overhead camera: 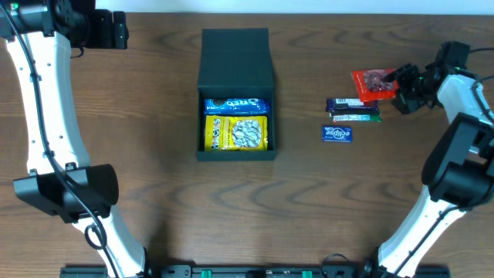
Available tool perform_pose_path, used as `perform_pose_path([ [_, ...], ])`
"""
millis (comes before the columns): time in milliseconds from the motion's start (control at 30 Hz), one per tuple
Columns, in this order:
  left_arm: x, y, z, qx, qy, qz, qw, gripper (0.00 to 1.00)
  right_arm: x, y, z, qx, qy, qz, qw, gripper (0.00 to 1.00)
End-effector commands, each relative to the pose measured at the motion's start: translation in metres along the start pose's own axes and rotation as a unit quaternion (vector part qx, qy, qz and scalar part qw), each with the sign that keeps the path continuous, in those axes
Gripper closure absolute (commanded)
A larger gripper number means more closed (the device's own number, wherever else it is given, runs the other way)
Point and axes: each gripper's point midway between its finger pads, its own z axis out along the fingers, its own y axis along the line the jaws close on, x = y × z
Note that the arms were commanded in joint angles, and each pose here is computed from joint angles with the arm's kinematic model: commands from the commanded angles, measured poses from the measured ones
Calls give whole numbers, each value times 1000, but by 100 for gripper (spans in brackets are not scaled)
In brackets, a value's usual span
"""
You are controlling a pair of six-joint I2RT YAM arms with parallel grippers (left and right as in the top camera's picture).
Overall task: Pack container
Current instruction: 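Reach the right gripper to the red HACKS bag and grasp it, then carry the red bag left and lower it into the box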
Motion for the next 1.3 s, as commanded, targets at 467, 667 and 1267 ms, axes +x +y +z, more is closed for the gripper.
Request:
perform_pose_path([
  [467,-1,1,-10,-4,-9,3,1000,4,0,13,10,-39,19,-4,999,98],
  [667,-1,1,-10,-4,-9,3,1000,5,-10,78,-36,-108,-16,-99,989,99],
  [1267,-5,19,-11,-57,-13,26,998,4,307,269,-110,-461,172,-604,627,99],
])
